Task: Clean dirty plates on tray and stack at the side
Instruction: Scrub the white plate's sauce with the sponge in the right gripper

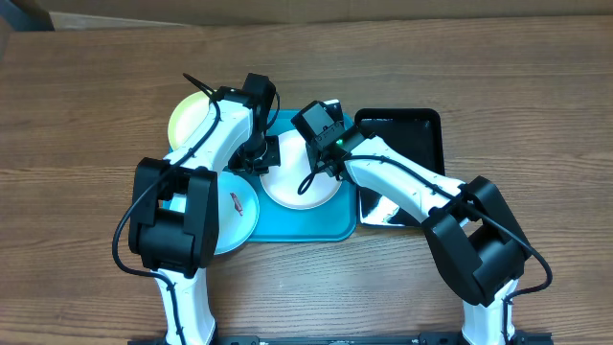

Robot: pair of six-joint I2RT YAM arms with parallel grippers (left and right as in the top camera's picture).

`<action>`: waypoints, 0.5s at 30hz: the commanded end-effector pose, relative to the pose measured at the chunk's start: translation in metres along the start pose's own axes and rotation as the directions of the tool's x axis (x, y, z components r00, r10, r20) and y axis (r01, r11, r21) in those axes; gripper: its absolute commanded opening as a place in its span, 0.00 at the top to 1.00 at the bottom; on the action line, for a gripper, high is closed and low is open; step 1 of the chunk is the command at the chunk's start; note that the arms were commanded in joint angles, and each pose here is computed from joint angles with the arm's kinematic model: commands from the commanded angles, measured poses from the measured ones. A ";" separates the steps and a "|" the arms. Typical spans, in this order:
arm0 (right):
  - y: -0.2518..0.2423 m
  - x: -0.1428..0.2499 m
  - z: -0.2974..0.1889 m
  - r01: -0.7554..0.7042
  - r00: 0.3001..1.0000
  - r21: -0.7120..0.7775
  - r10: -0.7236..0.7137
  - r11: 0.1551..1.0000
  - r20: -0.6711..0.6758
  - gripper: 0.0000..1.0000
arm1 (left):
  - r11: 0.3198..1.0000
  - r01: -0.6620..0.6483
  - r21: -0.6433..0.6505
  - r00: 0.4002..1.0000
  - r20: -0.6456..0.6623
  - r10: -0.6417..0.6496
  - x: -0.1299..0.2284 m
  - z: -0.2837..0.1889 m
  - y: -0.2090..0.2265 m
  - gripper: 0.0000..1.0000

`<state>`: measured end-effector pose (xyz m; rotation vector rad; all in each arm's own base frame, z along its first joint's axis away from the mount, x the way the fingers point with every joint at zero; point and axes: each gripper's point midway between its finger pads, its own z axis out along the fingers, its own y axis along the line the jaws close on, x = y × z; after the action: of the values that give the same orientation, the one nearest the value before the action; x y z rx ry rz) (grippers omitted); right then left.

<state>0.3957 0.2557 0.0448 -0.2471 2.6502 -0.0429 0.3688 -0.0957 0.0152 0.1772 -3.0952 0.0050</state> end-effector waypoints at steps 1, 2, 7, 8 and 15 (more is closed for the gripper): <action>0.004 -0.004 0.008 -0.020 1.000 0.014 0.020 1.000 0.006 0.96 | 1.000 0.016 -0.007 1.000 -0.024 -0.016 0.004 0.007 0.002 0.96; 0.005 0.000 0.012 -0.026 1.000 0.013 0.026 1.000 -0.007 0.96 | 1.000 0.016 -0.006 1.000 -0.025 -0.016 0.005 0.007 0.002 0.96; 0.012 0.021 0.030 -0.035 0.996 -0.012 0.034 0.999 -0.088 0.96 | 1.000 0.015 -0.007 1.000 -0.026 -0.015 0.005 0.007 0.002 0.96; 0.011 0.024 0.032 -0.036 0.995 -0.007 0.035 0.999 -0.098 0.96 | 1.000 0.015 -0.007 1.000 -0.026 -0.015 0.005 0.007 0.002 0.96; 0.033 0.046 0.028 -0.073 0.975 -0.130 0.044 0.989 -0.216 0.96 | 1.000 0.016 -0.007 1.000 -0.025 -0.016 0.005 0.007 0.002 0.96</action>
<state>0.3900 0.2617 0.0224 -0.1978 2.7312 -0.0185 0.3684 -0.0959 0.0152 0.1777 -3.0930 0.0077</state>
